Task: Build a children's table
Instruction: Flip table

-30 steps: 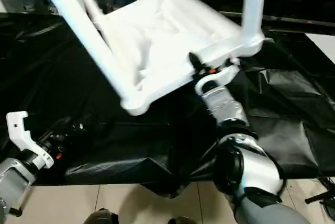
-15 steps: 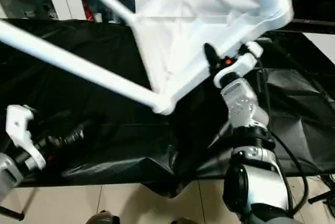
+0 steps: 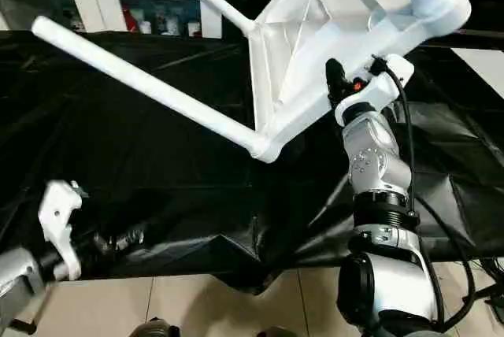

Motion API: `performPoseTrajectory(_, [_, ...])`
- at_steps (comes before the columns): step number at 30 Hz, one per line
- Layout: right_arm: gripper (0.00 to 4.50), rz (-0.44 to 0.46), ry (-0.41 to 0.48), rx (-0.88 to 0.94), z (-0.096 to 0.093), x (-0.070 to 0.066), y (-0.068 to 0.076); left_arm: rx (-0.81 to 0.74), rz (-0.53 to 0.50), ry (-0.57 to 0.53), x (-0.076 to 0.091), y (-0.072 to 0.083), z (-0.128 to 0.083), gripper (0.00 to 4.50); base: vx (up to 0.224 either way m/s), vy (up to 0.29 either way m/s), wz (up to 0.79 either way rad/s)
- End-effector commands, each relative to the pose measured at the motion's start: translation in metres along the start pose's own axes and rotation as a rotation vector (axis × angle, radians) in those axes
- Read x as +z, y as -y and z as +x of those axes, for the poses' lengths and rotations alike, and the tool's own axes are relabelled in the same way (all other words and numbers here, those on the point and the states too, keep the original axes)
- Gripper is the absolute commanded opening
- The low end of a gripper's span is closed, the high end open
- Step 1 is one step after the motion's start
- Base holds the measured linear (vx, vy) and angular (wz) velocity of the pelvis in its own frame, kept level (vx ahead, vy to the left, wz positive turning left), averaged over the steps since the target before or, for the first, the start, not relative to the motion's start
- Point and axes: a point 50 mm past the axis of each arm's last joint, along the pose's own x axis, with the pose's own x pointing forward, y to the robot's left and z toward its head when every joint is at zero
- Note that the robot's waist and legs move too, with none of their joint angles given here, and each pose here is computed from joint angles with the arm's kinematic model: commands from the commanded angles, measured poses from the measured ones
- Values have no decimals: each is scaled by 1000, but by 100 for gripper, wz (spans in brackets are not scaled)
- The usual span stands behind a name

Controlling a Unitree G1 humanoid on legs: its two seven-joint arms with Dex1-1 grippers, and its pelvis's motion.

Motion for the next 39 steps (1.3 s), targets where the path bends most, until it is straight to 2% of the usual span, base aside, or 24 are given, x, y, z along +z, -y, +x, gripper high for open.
performPoseTrajectory(1, [193,-166,-14,25,1,4,-5,75,85,106,20,-9,4,450,0,0,0])
performPoseTrajectory(2, [193,-216,-17,45,2,6,-11,92,172,224,48,-14,11,450,0,0,0])
performPoseTrajectory(5, [193,-266,-11,56,4,8,-16,43,220,303,72,-10,15,450,0,0,0])
performPoseTrajectory(11, [193,-292,-15,73,4,6,-22,31,287,338,87,-6,24,450,0,0,0])
performPoseTrajectory(20, [191,-359,-45,146,2,-1,-35,-2,326,365,86,1,47,450,0,0,0])
performPoseTrajectory(24, [191,-372,-93,205,0,-17,-46,-20,326,345,82,5,61,450,0,0,0])
performPoseTrajectory(26, [191,-428,-116,223,0,-25,-50,1,359,344,79,4,69,450,0,0,0])
performPoseTrajectory(28, [191,-475,-142,221,1,-34,-52,-4,420,249,72,1,80,450,0,0,0])
performPoseTrajectory(30, [191,-476,-146,224,1,-35,-52,-21,426,235,71,2,82,450,0,0,0])
performPoseTrajectory(32, [191,-489,-162,219,2,-40,-52,-63,515,219,71,3,87,450,0,0,0])
performPoseTrajectory(33, [247,-488,-169,214,2,-43,-51,-67,561,215,72,3,90,450,0,0,0])
performPoseTrajectory(35, [261,-474,-171,209,2,-45,-51,-51,601,218,73,1,92,450,0,0,0])
performPoseTrajectory(37, [279,-497,-172,182,2,-50,-48,-8,635,207,75,-3,96,450,0,0,0])
performPoseTrajectory(39, [279,-497,-170,183,2,-52,-47,10,660,219,77,-4,96,450,0,0,0])
